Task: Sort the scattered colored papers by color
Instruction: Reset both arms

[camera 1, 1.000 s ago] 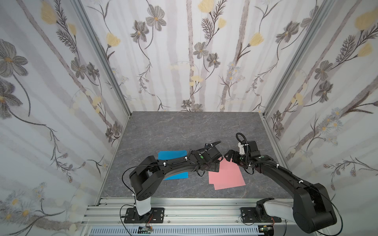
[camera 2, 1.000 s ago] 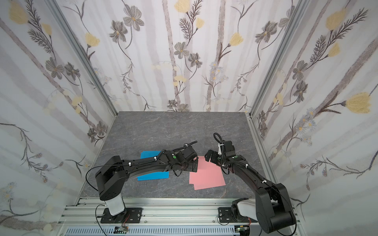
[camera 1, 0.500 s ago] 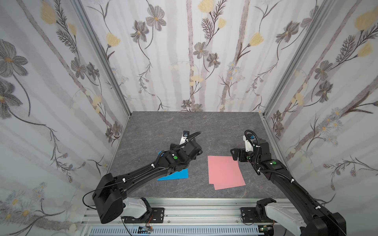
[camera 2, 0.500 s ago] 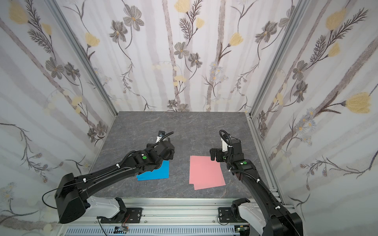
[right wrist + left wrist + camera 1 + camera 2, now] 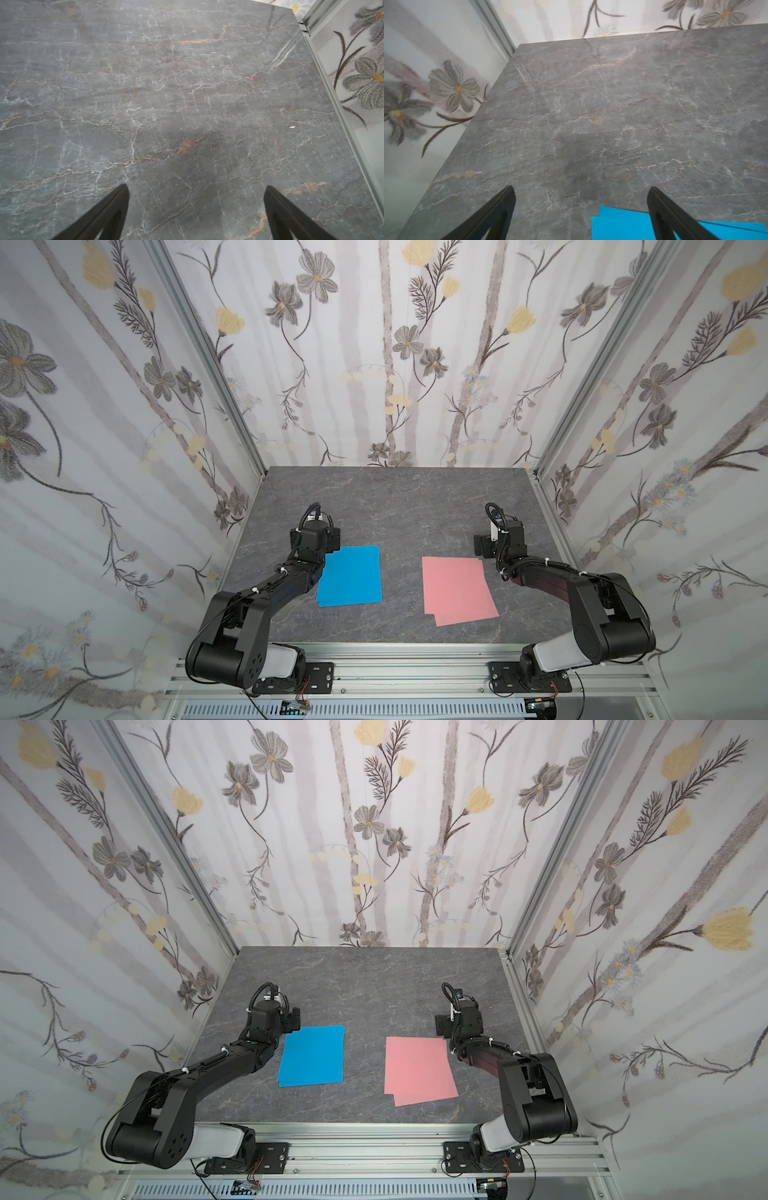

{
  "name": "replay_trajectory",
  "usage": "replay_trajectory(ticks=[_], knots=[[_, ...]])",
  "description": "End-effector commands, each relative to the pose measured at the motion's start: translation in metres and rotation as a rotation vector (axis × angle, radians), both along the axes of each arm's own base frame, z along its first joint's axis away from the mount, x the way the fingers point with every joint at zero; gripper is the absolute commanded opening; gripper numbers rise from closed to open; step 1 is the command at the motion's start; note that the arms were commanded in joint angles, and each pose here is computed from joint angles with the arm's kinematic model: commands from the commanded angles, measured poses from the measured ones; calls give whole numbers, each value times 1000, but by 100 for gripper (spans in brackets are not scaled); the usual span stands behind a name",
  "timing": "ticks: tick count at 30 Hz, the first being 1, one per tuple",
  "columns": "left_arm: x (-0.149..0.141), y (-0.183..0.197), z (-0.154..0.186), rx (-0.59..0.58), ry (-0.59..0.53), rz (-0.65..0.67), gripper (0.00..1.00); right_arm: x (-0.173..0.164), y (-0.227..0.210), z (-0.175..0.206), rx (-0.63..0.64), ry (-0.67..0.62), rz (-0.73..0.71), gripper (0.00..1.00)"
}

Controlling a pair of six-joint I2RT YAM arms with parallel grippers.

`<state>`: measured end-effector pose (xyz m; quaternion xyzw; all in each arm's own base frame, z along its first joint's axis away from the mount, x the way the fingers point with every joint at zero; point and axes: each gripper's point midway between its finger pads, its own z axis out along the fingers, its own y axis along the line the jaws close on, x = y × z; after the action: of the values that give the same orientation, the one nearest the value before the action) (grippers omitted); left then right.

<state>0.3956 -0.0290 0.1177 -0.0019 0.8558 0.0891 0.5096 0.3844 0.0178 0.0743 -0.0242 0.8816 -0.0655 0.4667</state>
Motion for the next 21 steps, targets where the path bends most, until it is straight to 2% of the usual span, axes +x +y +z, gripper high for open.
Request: replay_trajectory(ticks=[1,2,4,6,8,10,12,14,17,21], knots=[[18,-2,26,82,-131,-73,100,-1,-5,26,21,-234,-17,100],[14,0,27,80,-135,-66,100,-2,-11,24,31,-259,-46,100],[-1,1,22,23,-148,-63,100,5,-2,20,28,-196,2,100],[-15,8,4,-1,-158,-54,100,5,4,20,34,-203,43,100],[-16,18,1,-29,-175,-17,100,5,4,19,32,-199,44,100],[-9,17,1,-168,-182,-103,100,6,6,20,31,-201,51,100],[-4,26,-18,-226,-175,-92,100,6,10,20,26,-196,72,100],[-2,18,-27,-226,-163,-143,100,6,10,20,26,-197,72,100],[0,23,-28,-231,-165,-116,100,7,10,21,27,-198,74,100],[0,18,-29,-236,-141,-148,100,6,10,20,27,-195,73,100]])
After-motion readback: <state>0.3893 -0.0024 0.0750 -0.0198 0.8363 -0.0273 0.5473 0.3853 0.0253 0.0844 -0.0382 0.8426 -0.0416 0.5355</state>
